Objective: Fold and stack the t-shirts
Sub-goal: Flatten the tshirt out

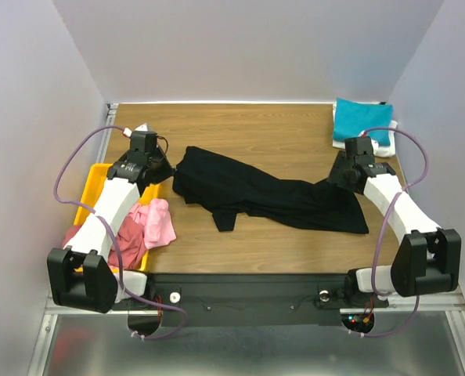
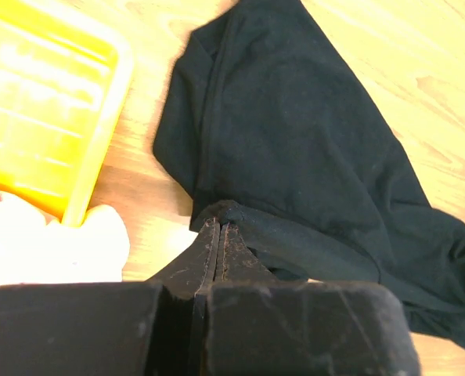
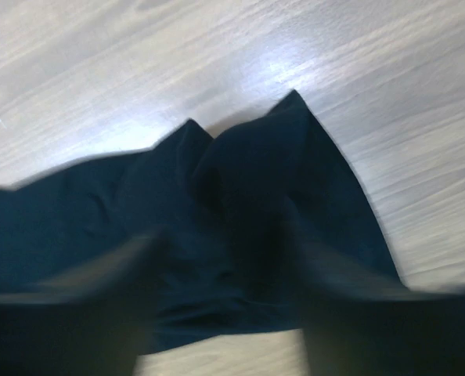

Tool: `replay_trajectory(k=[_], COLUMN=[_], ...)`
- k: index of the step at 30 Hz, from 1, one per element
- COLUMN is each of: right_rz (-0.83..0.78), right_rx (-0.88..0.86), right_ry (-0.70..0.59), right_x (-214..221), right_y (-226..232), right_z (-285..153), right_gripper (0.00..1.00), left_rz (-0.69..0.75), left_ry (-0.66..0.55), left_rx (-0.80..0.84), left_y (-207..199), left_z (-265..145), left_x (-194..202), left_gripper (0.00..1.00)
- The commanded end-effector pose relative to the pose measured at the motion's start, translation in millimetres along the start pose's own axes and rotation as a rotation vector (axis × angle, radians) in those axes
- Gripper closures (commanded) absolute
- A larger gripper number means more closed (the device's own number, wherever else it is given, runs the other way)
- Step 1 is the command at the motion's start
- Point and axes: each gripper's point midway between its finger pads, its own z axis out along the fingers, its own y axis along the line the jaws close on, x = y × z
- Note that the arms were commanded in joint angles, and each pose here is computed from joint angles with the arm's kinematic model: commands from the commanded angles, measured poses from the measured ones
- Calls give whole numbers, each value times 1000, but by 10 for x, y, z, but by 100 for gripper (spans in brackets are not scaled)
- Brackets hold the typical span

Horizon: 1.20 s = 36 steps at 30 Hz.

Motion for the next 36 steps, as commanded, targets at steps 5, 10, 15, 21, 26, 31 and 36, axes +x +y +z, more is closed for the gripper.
replay_trajectory(k=[5, 10, 15, 21, 26, 31, 36], right_rz=[-16, 42, 48, 66, 41, -6, -49], right_rx=[-7, 18, 69, 88, 136, 160, 183], right_ry=[-8, 102, 173, 202, 148, 98, 129], right_x=[16, 423, 539, 526, 346, 200, 297], right_y=[-104, -181, -294, -339, -407, -468, -503], right_z=[-231, -133, 46, 149, 150, 113, 258], right_gripper=[1, 0, 0, 2, 3, 2, 2], left_rz=[14, 22, 32, 19, 26, 42, 52], left_ry=[16, 38, 52, 59, 75, 82, 90], left_rx=[50, 59, 55, 56, 75, 75, 72], left_y=[-66, -66, -2, 54, 17, -10, -15], left_z=[30, 71, 95, 137, 187, 211, 211], left_x=[21, 82, 182, 257, 260, 217, 207], left_gripper=[100, 100, 100, 100, 100, 100, 100])
